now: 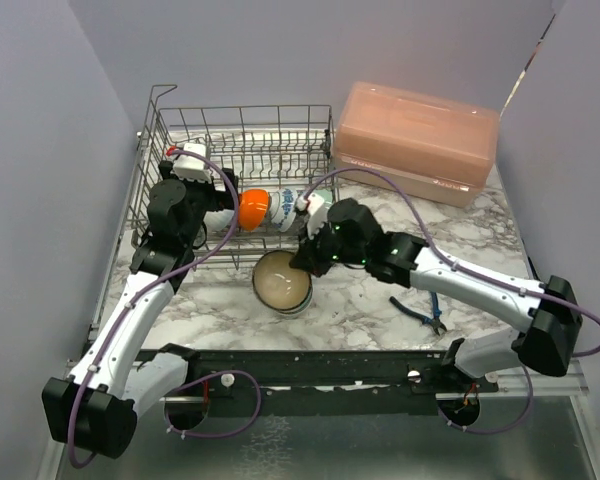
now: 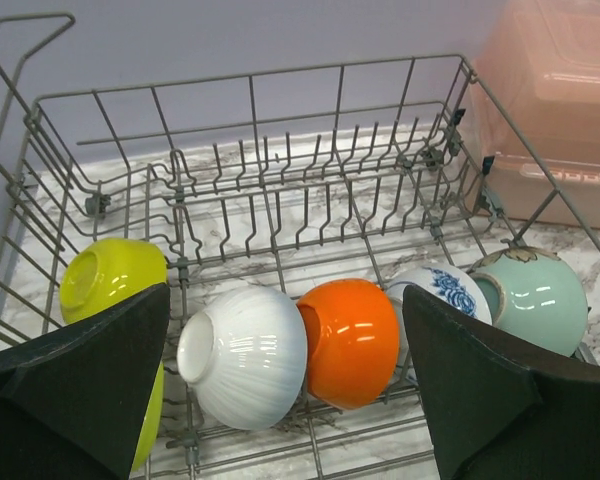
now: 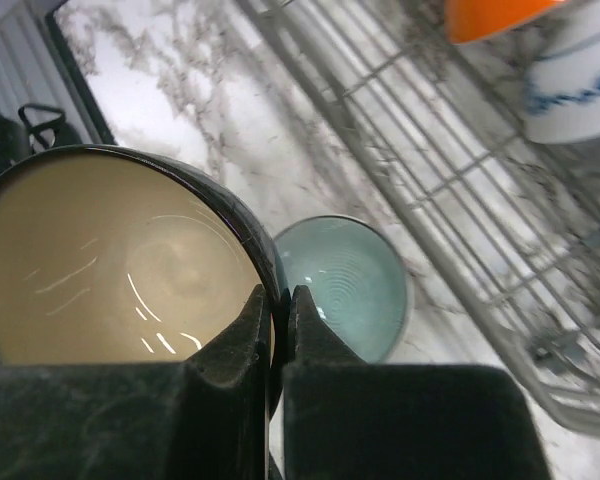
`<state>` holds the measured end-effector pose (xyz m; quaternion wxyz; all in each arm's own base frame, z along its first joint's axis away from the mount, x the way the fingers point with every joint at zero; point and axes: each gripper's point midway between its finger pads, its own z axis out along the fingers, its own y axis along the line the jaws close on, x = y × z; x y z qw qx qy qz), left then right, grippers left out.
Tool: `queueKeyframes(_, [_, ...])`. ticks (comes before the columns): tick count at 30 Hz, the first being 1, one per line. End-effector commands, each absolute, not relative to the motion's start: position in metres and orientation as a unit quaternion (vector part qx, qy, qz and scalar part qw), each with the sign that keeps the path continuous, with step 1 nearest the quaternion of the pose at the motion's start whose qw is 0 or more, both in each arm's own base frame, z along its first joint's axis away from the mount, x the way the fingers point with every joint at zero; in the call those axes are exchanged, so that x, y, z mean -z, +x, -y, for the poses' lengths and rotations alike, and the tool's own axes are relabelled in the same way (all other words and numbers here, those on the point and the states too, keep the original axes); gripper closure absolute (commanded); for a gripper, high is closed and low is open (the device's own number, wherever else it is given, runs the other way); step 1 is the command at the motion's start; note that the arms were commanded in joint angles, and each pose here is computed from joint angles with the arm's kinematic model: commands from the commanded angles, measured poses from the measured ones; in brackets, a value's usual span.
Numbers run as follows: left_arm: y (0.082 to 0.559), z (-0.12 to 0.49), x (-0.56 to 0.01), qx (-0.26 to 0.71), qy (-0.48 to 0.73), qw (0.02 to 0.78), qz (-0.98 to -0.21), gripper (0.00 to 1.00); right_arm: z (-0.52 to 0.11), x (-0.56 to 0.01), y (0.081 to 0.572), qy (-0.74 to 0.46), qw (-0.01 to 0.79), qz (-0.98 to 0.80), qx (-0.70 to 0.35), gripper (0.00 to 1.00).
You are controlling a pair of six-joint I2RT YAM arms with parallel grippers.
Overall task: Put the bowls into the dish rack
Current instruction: Pick up the bowl from the center of the board.
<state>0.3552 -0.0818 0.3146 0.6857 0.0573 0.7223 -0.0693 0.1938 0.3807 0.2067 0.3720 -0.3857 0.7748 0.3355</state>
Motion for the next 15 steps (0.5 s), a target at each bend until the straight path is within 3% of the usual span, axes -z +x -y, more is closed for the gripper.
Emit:
queueKeyframes(1, [0.357,0.095,-0.316,0.102,0.069,0.677,-0.726,0.01,-0.361,-0.267,0.209,-0.337,0.419,-0.733,-0.416,1.00])
queueKeyframes(8, [0.358,0.114,-0.312,0.158,0.073,0.661,-0.730,0.01,-0.307,-0.273,0.241,-0.278,0.428,-0.740,-0.439,1.00])
queueKeyframes(15, [0.347,0.163,-0.307,0.325,0.048,0.594,-0.734,0.03,-0.250,-0.277,0.270,-0.212,0.435,-0.751,-0.450,1.00])
